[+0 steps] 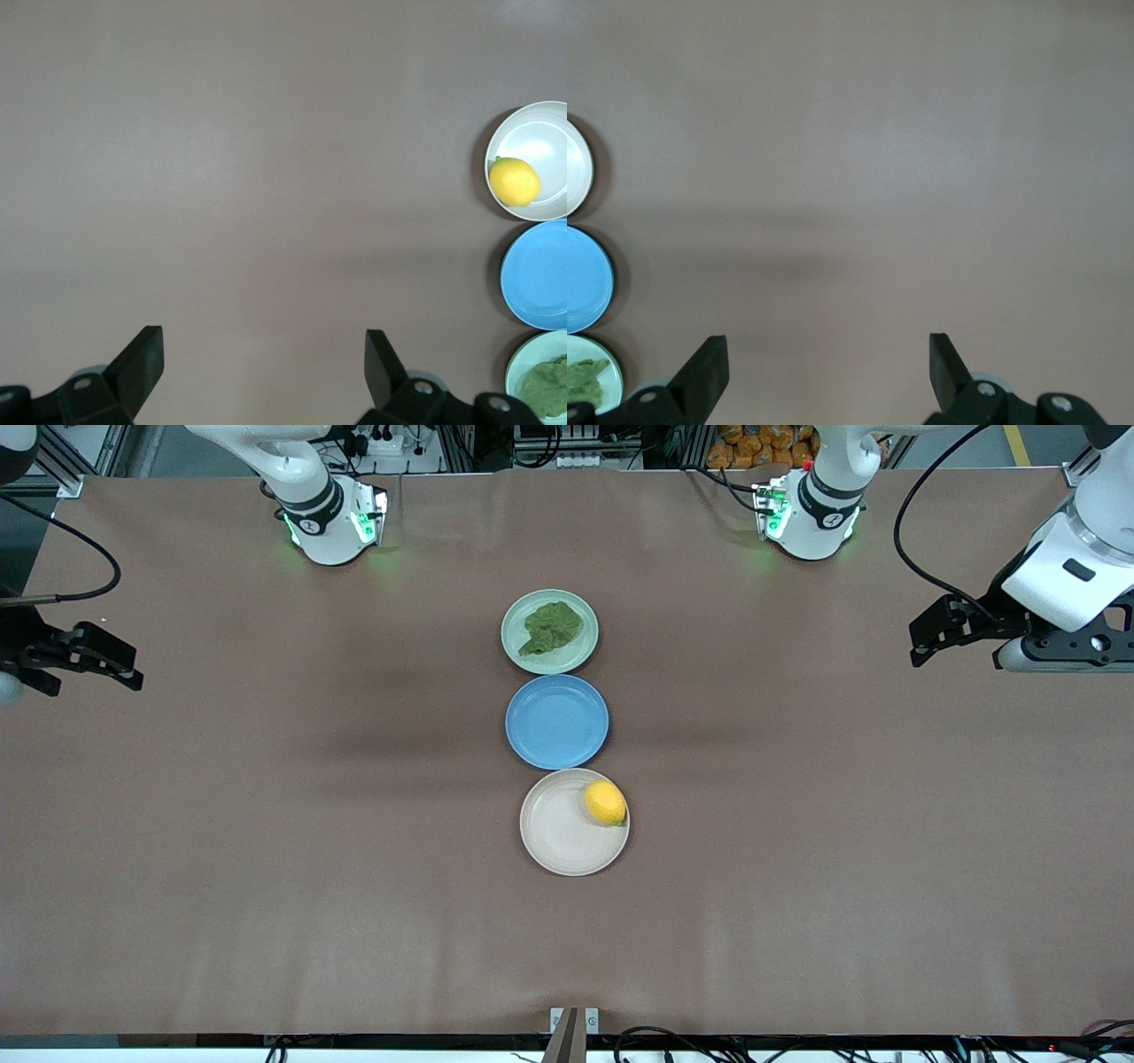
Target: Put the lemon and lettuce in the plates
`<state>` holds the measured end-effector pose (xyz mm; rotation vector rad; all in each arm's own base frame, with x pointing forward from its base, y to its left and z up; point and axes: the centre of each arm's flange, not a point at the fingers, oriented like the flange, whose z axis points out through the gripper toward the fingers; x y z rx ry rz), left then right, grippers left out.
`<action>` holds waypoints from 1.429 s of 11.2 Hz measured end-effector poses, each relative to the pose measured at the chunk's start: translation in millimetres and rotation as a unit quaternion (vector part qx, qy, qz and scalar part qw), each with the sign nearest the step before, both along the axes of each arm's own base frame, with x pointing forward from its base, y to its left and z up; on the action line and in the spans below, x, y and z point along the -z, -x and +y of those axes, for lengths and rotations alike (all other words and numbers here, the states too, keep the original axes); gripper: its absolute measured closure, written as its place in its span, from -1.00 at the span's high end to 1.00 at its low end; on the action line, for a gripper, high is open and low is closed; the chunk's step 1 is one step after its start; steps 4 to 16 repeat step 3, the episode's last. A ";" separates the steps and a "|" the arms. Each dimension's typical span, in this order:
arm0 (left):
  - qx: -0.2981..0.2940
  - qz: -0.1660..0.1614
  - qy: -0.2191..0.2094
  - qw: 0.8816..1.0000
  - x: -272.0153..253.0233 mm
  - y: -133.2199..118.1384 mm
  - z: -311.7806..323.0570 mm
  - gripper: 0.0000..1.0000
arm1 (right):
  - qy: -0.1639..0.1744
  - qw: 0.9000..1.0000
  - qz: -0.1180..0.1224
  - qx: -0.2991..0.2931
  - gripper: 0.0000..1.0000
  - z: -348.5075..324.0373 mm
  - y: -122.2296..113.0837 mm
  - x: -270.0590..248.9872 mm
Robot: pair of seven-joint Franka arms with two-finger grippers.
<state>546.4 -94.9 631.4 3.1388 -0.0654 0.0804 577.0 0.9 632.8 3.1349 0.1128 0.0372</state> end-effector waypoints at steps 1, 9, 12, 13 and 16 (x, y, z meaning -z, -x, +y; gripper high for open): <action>0.002 0.002 0.000 1.000 -0.2 0.5 0.1 1.00 | 0.000 1.000 0.000 -0.005 1.00 5.5 0.1 0.0; 0.003 0.003 -0.001 1.000 -0.4 0.7 0.1 1.00 | 0.000 1.000 0.000 -0.007 1.00 8.1 0.1 0.0; 0.003 0.003 -0.001 1.000 -0.4 0.7 0.1 1.00 | 0.000 1.000 0.000 -0.007 1.00 8.1 0.1 0.0; 0.003 0.003 -0.001 1.000 -0.4 0.7 0.1 1.00 | 0.000 1.000 0.000 -0.007 1.00 8.1 0.1 0.0; 0.003 0.003 -0.001 1.000 -0.4 0.7 0.1 1.00 | 0.000 1.000 0.000 -0.007 1.00 8.1 0.1 0.0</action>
